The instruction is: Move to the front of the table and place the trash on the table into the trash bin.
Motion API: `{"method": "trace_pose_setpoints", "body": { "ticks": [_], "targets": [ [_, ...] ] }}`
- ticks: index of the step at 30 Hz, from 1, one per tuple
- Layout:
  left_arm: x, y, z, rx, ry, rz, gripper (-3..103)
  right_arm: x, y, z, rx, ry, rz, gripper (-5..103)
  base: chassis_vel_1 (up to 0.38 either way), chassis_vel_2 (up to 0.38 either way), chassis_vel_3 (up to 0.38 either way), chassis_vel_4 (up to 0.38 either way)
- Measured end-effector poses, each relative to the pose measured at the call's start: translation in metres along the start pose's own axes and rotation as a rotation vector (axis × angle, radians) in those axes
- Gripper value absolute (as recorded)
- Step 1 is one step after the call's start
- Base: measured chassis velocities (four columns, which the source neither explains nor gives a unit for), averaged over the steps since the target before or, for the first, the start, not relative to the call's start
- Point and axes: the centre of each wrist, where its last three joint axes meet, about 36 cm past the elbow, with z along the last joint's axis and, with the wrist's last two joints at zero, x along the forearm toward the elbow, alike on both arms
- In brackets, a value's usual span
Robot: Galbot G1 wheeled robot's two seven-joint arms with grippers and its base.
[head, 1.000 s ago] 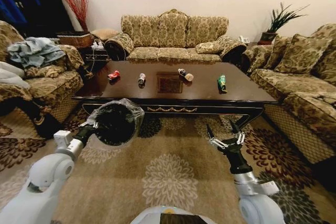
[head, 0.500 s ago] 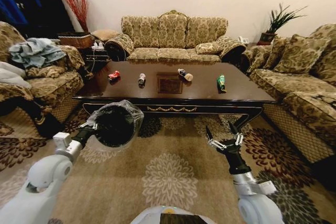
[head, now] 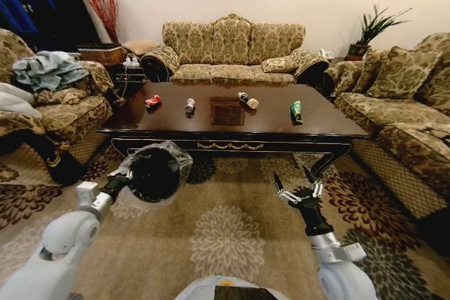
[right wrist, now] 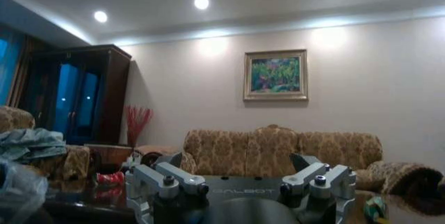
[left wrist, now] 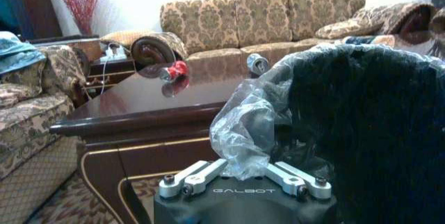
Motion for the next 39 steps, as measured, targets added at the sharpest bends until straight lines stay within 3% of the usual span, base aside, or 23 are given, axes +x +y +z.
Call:
{"method": "trace_pose_setpoints", "body": {
  "ticks": [12, 23, 39],
  "targets": [
    [-0.002, -0.012, 0.015, 0.051, -0.003, -0.018, 0, 0.0, 0.002, 0.0, -0.006, -0.001, -0.002, 100, -0.049, 0.05, 0.055, -0.044],
    [-0.001, -0.011, 0.016, 0.04, -0.038, -0.029, 0, 0.005, 0.002, 0.005, 0.0, -0.02, -0.01, 100, -0.193, 0.192, 0.179, -0.18],
    [0.002, -0.01, 0.017, 0.022, -0.026, -0.019, 0, 0.01, 0.005, 0.009, -0.007, -0.003, -0.041, 100, 0.005, -0.008, -0.004, 0.006]
  ]
}}
